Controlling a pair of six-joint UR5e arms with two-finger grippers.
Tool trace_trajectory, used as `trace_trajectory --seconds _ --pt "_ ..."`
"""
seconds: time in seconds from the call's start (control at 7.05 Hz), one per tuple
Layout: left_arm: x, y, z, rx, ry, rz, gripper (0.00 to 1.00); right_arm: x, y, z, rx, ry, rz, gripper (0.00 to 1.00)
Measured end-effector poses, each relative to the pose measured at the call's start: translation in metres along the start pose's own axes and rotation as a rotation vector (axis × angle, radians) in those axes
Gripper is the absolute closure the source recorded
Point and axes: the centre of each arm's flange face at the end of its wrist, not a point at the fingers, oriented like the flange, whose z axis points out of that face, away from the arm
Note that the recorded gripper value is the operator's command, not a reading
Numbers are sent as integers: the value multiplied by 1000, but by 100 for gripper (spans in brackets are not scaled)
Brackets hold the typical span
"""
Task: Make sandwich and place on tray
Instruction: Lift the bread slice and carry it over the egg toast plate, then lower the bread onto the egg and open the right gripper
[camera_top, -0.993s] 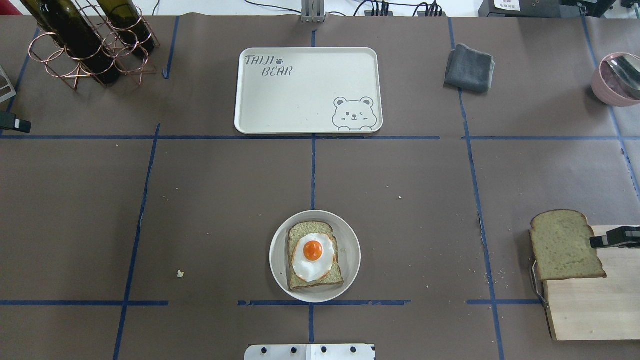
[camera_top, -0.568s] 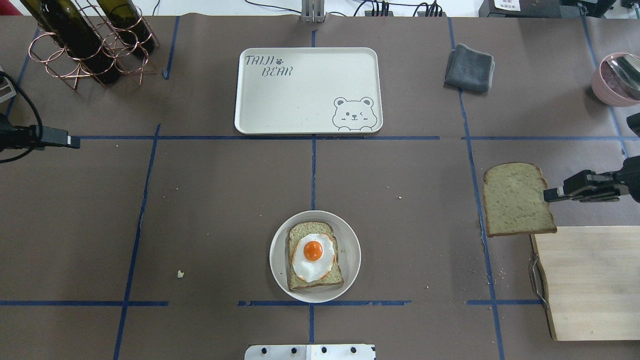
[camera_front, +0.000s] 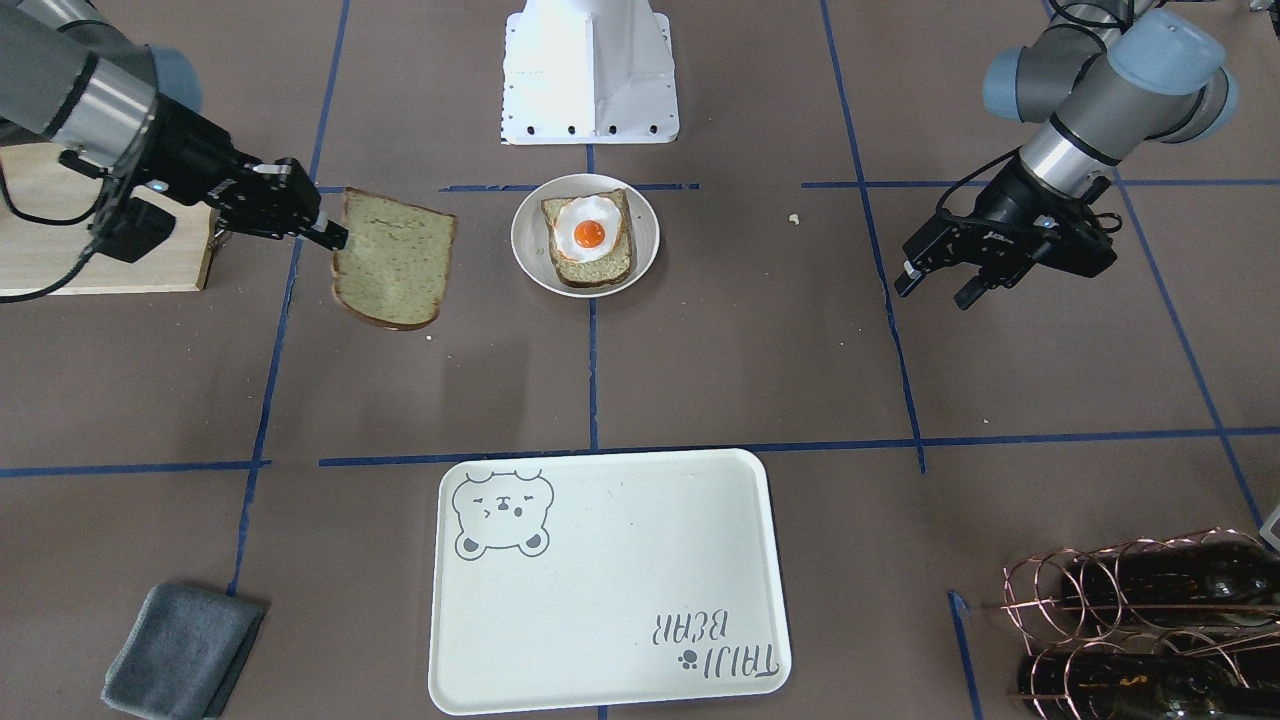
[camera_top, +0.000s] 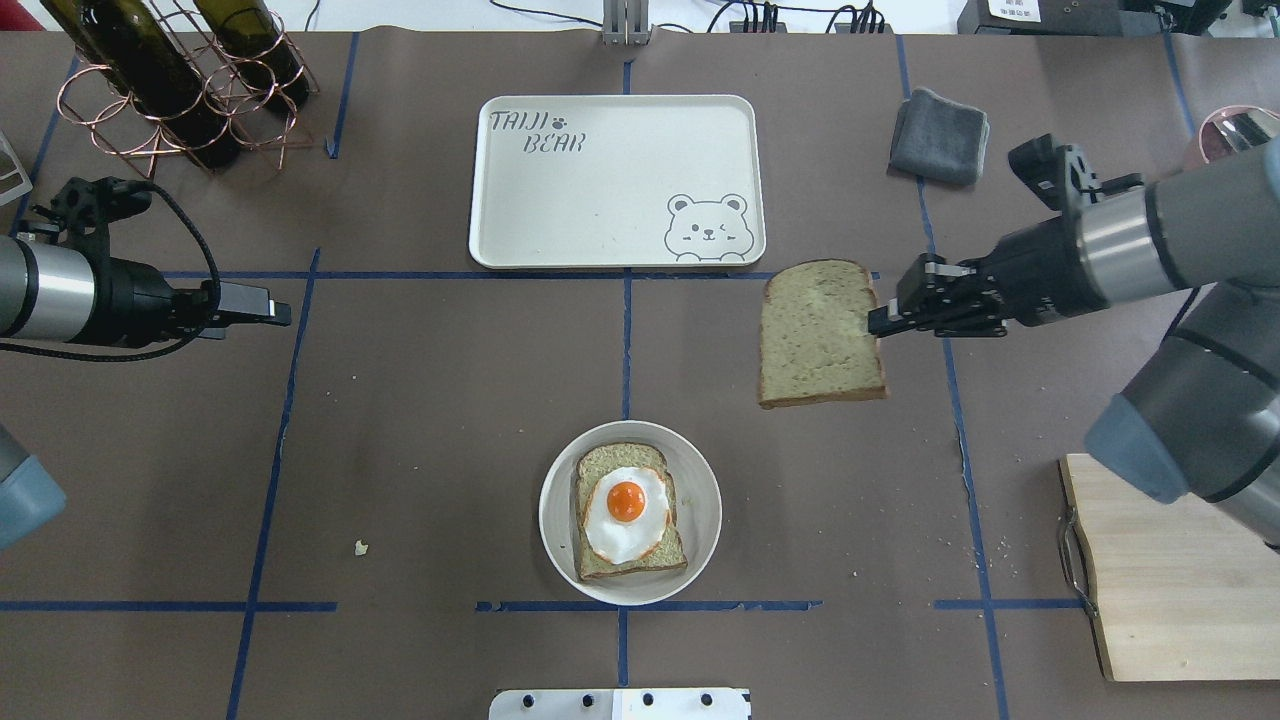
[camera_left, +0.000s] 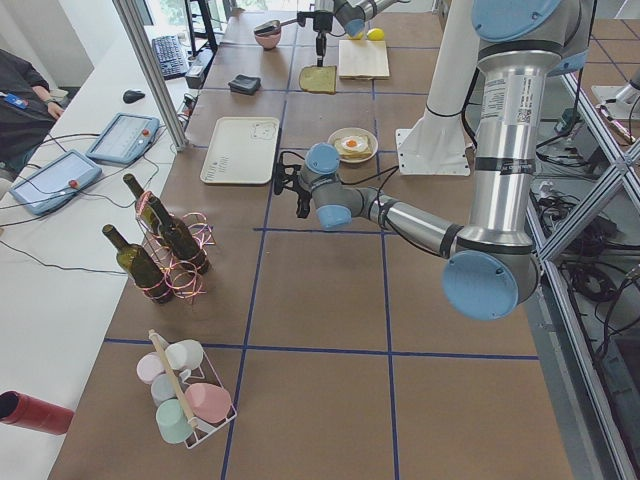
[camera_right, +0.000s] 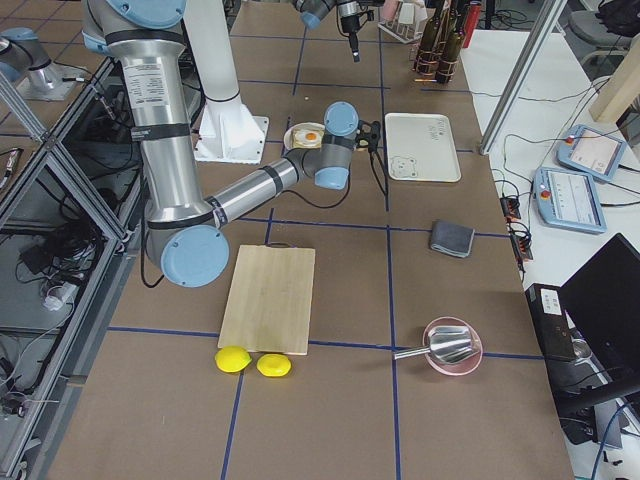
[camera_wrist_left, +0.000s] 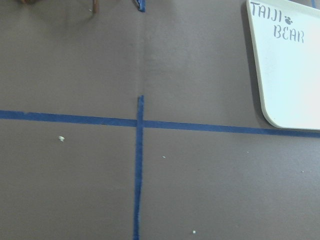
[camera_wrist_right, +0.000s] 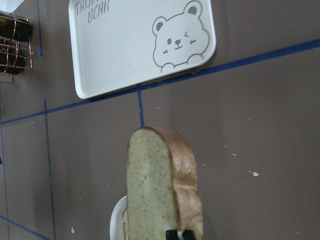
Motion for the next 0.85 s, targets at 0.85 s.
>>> trace_trajectory --seconds 0.85 --pt "16 1 13 -1 15 -32 0 -60 138 160 18 15 -14 100"
